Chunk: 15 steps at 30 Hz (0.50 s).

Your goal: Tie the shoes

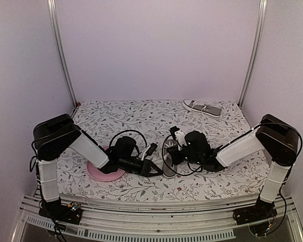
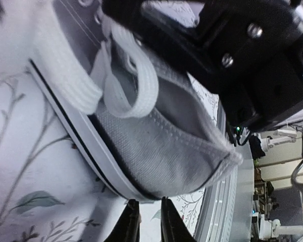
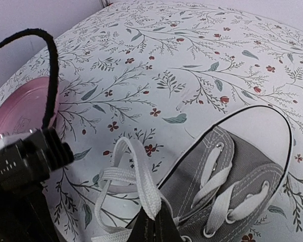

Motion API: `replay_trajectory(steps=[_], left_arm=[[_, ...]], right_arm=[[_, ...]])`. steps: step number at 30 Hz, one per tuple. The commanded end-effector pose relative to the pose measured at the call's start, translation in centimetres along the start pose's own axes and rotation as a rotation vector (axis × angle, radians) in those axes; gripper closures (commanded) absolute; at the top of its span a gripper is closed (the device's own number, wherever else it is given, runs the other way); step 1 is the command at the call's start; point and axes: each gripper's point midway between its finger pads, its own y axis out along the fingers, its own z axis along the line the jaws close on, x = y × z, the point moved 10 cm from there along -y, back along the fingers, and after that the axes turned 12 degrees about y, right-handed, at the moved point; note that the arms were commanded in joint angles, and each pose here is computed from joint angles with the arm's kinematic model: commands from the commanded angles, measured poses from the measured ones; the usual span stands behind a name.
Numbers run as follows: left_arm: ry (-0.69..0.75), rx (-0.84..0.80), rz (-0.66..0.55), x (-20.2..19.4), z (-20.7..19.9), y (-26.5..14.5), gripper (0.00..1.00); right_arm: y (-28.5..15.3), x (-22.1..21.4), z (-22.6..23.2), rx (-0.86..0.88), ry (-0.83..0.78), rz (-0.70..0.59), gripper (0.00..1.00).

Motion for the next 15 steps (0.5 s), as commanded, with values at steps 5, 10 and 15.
replay_trajectory(steps=[5,10,15], left_arm=[[0.109,-0.114,0.027,-0.3,-2.7,1.8,0.87],[0.163,0.016,-0.086,1.8,-3.1,-2.3,0.83],[0.230,0.137,-0.158,3.9,-2.4,-4.4,0.75]], right_arm=[[-3.0,-0.4,0.4,0.105,0.041,0.032,0.98],[-4.6,0.3,0.9,0.159,0.051,0.018,0.98],[-5.3,0.9,0.9,0.158,0.056,-0.008,0.98]])
